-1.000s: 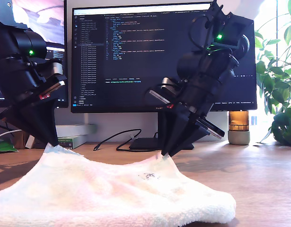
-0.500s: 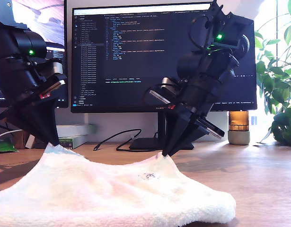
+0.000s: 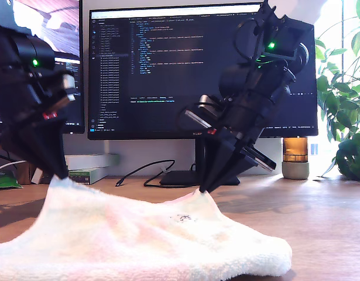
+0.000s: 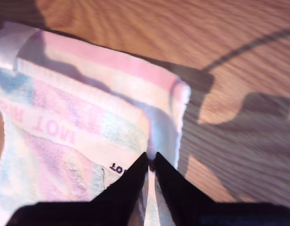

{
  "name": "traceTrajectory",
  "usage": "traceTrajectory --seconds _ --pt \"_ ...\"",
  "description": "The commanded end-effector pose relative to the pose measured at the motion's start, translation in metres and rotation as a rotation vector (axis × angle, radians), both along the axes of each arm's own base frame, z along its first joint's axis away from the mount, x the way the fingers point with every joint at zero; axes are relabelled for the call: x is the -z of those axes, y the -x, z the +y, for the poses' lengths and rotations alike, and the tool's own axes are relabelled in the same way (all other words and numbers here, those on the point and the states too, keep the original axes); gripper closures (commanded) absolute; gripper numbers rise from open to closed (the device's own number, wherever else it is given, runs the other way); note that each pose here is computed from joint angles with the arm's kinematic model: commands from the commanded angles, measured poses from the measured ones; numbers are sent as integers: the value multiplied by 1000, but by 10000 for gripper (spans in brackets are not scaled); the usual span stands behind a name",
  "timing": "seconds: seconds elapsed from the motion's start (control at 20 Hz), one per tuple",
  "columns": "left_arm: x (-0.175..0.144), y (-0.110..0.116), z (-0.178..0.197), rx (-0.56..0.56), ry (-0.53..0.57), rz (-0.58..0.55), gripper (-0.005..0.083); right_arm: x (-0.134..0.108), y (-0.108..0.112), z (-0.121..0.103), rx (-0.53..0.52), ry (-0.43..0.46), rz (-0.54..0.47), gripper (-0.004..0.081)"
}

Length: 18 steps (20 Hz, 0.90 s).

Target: Fold the tea towel to a neat square and place it to the right

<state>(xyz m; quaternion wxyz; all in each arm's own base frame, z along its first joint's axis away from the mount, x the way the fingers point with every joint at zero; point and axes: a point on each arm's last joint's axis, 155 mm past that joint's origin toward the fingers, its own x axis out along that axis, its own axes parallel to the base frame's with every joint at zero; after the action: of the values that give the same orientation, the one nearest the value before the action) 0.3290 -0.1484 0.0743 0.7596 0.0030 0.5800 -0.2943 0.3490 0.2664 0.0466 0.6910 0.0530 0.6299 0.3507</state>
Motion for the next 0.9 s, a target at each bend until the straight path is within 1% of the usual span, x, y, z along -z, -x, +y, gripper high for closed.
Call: traceTrajectory --seconds 0.0,0.2,0.45,0.6,0.75,0.85 --pt "-15 -2 4 -8 9 -35 797 -3 -7 6 -7 -14 -11 783" --pt "-18 -2 8 -20 9 -33 797 -14 -13 11 -11 -37 -31 783" --pt "-16 -1 13 -32 2 -23 797 -17 -18 14 -11 -48 -54 783" --pt "-16 -5 16 -40 -6 -38 797 -14 -28 10 1 -14 -99 783" --pt "-17 -12 19 -50 -16 -64 797 -13 -33 8 9 4 -125 783" --pt "-17 -13 19 -50 -15 -68 797 -13 -34 11 4 5 -136 783"
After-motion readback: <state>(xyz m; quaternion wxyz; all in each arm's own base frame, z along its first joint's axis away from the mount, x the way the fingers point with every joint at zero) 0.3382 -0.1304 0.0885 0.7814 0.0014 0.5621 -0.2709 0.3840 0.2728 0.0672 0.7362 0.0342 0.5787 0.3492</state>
